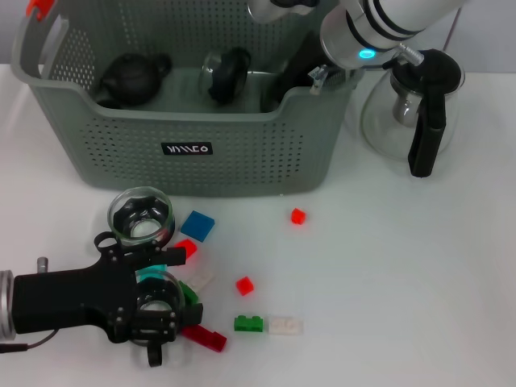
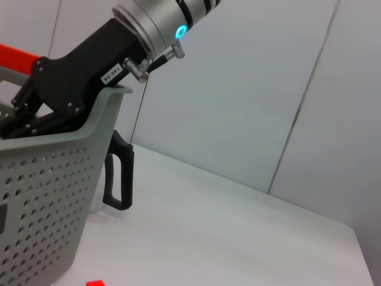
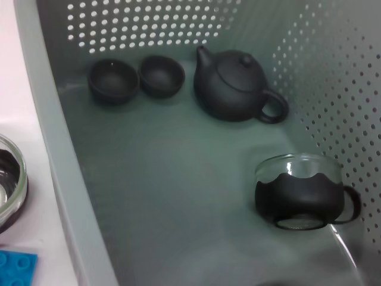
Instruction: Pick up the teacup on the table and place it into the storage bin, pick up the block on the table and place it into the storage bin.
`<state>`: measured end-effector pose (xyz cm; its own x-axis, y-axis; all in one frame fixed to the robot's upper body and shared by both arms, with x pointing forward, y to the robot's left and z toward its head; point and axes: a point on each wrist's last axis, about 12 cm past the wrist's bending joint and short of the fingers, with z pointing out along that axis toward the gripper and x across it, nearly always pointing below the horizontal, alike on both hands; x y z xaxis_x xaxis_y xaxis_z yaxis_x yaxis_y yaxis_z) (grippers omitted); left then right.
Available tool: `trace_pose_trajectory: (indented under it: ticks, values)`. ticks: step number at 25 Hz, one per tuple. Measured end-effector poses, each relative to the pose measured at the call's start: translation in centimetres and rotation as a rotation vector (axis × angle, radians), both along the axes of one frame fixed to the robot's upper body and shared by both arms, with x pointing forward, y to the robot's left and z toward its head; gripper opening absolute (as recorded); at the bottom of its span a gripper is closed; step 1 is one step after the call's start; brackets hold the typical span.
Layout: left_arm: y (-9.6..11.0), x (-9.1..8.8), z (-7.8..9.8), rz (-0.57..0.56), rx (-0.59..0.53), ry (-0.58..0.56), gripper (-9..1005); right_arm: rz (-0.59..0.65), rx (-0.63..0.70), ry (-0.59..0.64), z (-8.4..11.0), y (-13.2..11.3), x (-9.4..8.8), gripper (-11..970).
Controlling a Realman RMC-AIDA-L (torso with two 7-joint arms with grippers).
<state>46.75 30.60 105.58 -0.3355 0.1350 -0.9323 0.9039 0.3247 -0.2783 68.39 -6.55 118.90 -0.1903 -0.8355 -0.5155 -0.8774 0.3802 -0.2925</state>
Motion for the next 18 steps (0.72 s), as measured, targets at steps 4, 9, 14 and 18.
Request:
trace_pose_trajectory:
  ticks: [4, 9, 14, 18]
  values:
    - [0.1, -0.1, 0.0, 0.004, -0.001, 0.001, 865, 0.005, 0.013, -0.012, 0.6, 0.2, 0.1, 178]
    - [0.2, -0.2, -0.1, 0.008, -0.003, 0.003, 864, 0.006, 0.02, -0.023, 0.9, 0.3, 0.2, 255]
    - [0.2, -0.2, -0.1, 0.013, -0.006, 0.002, 864, -0.005, 0.049, -0.048, 1.5, 0.2, 0.4, 368]
    - [0.4, -0.2, 0.0, 0.016, -0.005, 0.0, 863, -0.03, 0.128, -0.097, 3.1, -0.5, 0.7, 489]
